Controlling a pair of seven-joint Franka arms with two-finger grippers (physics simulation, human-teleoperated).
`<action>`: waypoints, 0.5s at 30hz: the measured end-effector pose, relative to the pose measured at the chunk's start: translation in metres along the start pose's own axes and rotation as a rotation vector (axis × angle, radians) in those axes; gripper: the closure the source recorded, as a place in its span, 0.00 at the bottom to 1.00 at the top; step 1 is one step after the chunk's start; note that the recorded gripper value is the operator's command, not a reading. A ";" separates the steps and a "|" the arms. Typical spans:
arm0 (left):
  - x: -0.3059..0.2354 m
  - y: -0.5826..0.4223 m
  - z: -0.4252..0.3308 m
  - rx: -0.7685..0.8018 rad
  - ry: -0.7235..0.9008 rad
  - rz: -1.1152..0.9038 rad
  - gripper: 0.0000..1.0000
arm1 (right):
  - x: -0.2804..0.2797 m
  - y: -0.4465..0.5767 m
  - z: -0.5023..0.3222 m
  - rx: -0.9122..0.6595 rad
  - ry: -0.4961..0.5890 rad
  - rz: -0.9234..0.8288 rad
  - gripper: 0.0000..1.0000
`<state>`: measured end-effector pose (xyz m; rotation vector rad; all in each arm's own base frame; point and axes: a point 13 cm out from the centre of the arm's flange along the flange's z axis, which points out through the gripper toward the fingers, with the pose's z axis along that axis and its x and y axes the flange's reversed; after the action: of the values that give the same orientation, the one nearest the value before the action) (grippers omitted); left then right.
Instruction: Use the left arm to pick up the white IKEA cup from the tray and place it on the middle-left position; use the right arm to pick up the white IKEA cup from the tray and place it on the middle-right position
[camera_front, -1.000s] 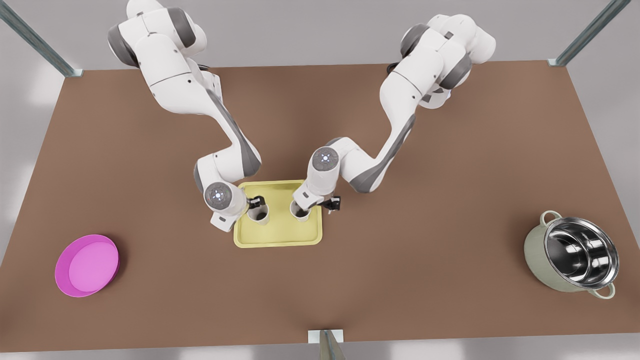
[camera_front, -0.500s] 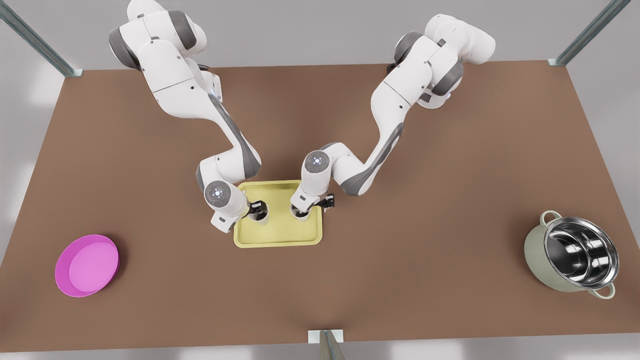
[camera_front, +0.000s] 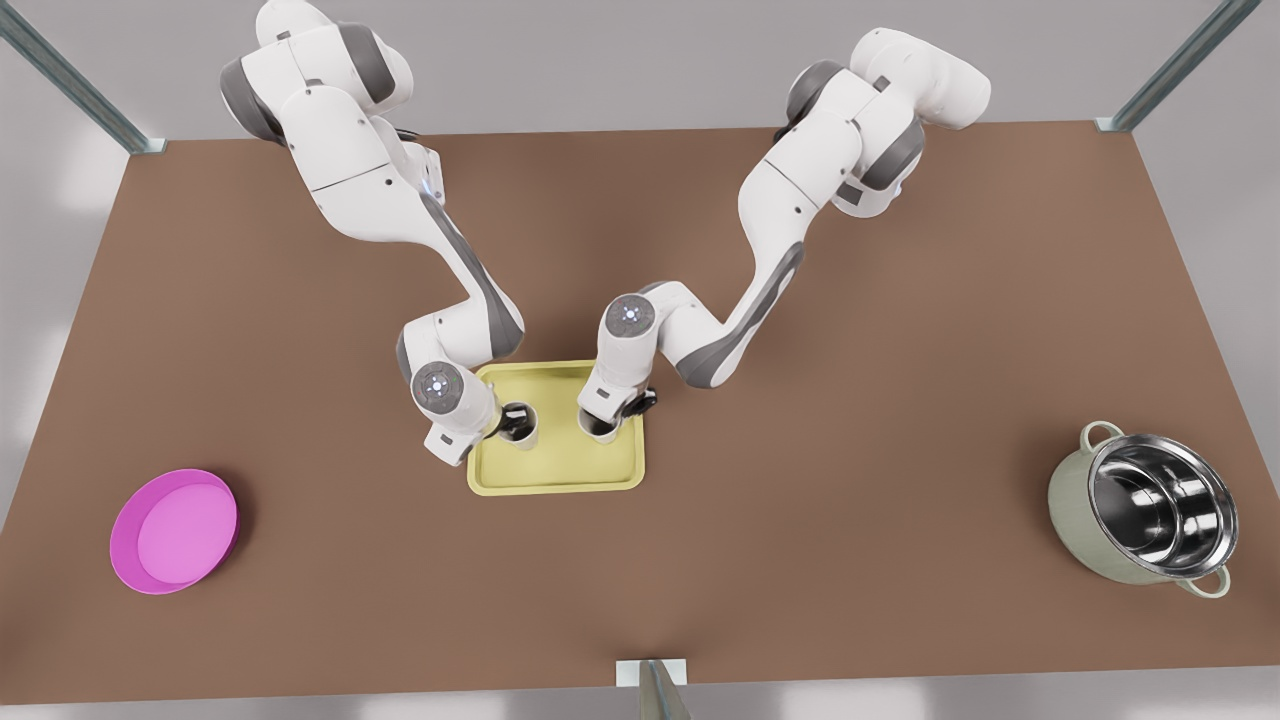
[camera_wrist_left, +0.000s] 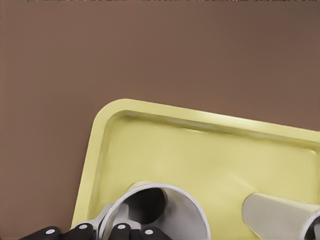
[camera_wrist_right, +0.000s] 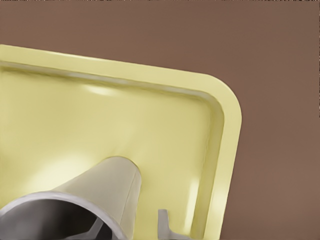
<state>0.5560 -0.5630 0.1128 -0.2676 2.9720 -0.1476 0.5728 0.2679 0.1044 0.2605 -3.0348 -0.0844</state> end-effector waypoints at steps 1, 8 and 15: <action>-0.001 0.001 -0.002 -0.003 -0.001 -0.006 0.85 | 0.000 0.000 0.000 0.001 -0.001 0.000 0.51; -0.138 0.091 -0.103 -0.006 -0.067 -0.219 0.85 | -0.001 0.000 0.000 0.004 -0.005 0.004 0.58; -0.223 0.299 -0.056 -0.135 0.017 -0.341 0.85 | -0.002 0.000 -0.002 0.003 -0.008 0.008 0.71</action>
<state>0.7130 -0.2242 0.1661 -0.7925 2.9304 0.0136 0.5748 0.2679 0.1060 0.2495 -3.0438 -0.0804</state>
